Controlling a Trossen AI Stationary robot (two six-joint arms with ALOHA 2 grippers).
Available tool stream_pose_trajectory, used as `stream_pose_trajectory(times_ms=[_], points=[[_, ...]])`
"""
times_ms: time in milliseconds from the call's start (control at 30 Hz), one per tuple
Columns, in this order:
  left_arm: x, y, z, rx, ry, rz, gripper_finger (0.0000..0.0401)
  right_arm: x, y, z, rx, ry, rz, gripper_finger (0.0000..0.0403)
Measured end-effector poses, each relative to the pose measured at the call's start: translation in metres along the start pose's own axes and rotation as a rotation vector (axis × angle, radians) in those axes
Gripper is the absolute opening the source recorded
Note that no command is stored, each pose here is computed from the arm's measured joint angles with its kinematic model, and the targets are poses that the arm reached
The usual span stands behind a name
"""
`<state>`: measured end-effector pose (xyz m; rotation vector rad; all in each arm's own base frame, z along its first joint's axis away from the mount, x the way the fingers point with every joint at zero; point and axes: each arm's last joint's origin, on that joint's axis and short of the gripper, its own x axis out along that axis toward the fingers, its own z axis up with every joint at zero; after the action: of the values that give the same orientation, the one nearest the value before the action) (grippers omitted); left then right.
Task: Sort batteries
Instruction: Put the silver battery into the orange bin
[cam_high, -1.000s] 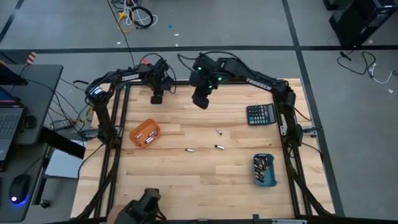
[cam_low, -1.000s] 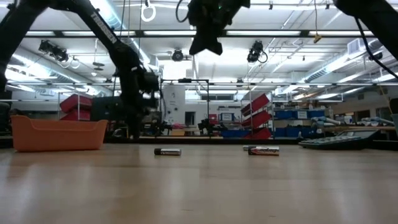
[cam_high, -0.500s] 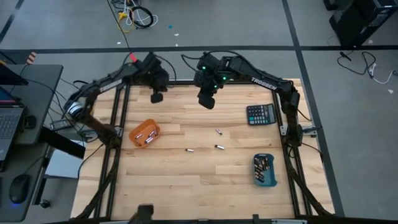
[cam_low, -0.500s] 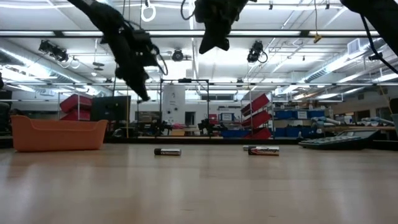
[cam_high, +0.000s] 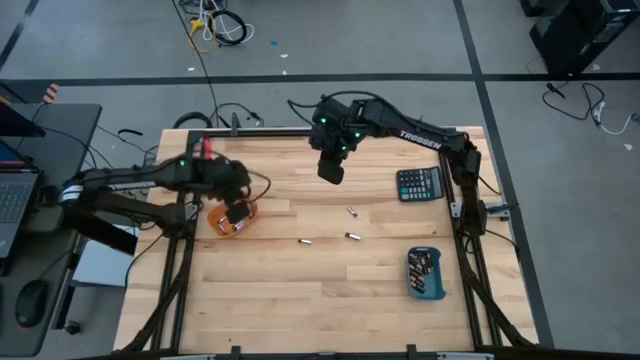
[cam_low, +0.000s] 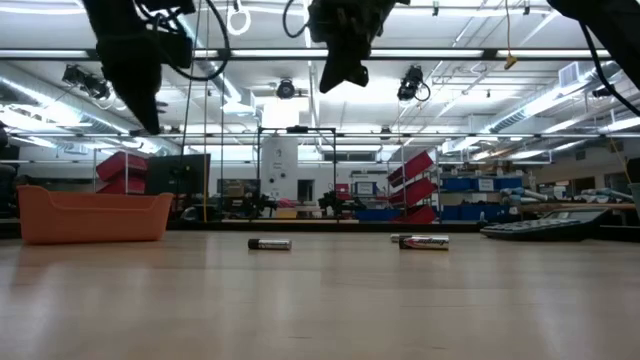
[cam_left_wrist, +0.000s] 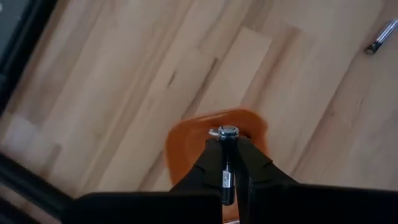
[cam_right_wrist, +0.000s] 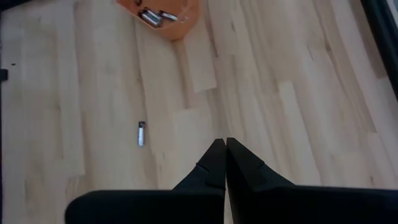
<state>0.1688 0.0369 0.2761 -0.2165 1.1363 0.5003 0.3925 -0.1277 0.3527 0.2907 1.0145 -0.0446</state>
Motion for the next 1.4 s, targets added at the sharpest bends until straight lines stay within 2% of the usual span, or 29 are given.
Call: stream_pose_trajectory(times_ms=[233,333,433,600,767,900,1067,1167,1300,1400], points=[[0.029,-0.011,-0.022,-0.011,0.089,0.051,0.0011,0.007,0.028,0.004,-0.031,-0.035,0.03,0.0001],[0.041,-0.009,-0.032,-0.051,0.134,0.092,0.003,0.01,0.04,0.004,-0.021,-0.034,0.01,0.0001],[0.051,-0.009,-0.04,-0.043,0.166,0.104,0.0056,0.013,0.053,0.002,-0.021,-0.024,-0.02,0.0001],[0.061,-0.01,-0.047,-0.005,0.164,0.098,0.0094,0.017,0.073,-0.001,-0.069,-0.017,-0.063,0.0001],[0.059,-0.011,-0.044,-0.002,0.154,0.074,0.0108,0.019,0.087,-0.009,-0.134,0.049,-0.063,0.0001],[0.054,-0.013,-0.036,0.0,0.097,0.049,0.0108,0.032,0.102,-0.028,-0.235,0.195,-0.059,0.0001],[0.051,-0.024,-0.017,0.102,-0.133,-0.027,0.0108,0.07,0.118,-0.053,-0.248,0.275,-0.136,0.0001],[0.048,-0.034,-0.011,0.17,-0.234,-0.067,0.0108,0.097,0.126,-0.07,-0.258,0.299,-0.134,0.0001],[0.039,-0.046,-0.013,0.236,-0.302,-0.106,0.0107,0.127,0.139,-0.081,-0.224,0.191,-0.1,0.0001],[0.029,-0.054,-0.019,0.241,-0.35,-0.112,0.0107,0.14,0.148,-0.079,-0.214,0.057,-0.06,0.0001]])
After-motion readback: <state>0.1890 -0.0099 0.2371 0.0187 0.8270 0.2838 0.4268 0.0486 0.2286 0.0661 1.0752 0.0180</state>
